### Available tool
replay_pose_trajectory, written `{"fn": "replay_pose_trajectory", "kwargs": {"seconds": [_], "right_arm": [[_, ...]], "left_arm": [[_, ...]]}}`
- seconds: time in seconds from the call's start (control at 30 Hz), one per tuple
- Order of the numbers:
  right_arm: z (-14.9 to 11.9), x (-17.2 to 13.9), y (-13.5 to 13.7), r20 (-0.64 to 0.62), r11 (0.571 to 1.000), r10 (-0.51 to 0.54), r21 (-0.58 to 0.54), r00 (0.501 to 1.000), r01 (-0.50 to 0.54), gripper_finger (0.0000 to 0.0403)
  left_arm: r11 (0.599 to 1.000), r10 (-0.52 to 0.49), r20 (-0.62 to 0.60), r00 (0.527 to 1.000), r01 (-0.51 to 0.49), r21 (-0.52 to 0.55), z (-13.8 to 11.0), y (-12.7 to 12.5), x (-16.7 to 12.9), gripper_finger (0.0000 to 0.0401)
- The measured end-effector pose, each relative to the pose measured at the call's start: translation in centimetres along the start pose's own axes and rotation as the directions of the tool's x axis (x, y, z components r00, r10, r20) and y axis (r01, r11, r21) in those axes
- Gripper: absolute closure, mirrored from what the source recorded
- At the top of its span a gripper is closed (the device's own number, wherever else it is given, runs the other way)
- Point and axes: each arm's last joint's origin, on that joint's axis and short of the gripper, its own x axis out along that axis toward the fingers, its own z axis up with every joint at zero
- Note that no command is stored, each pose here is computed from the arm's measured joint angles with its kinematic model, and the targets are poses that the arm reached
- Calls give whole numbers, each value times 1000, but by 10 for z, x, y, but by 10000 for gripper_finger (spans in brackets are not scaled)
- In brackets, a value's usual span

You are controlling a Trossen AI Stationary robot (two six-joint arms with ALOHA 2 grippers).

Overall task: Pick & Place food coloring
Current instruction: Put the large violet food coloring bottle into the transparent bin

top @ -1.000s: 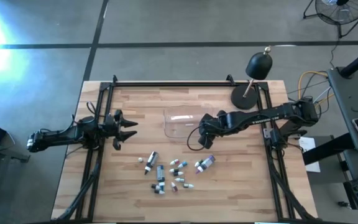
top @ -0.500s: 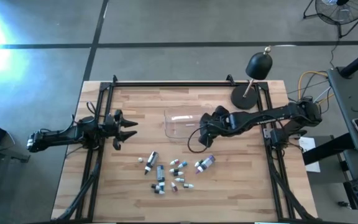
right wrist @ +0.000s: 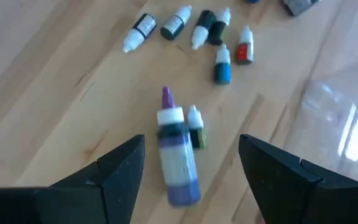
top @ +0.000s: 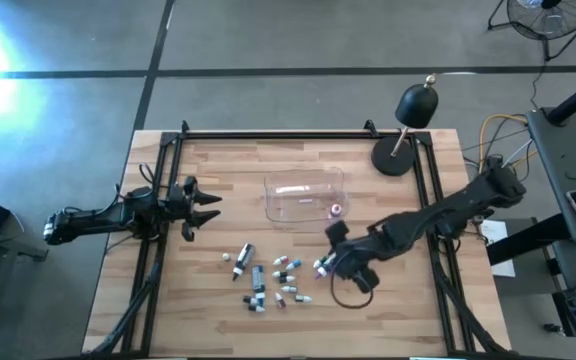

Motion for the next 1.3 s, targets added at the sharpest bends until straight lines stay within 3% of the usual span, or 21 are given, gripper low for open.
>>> {"fn": "replay_pose_trajectory", "kwargs": {"seconds": [0.2,0.63,0.87,1.3], "right_arm": [[13,36,7,20,1000,3,18,1000,-3,150],[15,89,15,-122,997,20,76,992,-11,174],[10,97,14,-174,996,-58,54,983,68,158],[1,114,19,-241,998,9,56,970,5,188]], "left_arm": [[1000,1,-5,1000,-1,0,0,0,0,229],[1000,3,-17,1000,-3,0,-1,0,1,229],[1000,3,-16,1000,-3,0,-1,0,1,229],[1000,3,-17,1000,-3,0,-1,0,1,229]]}}
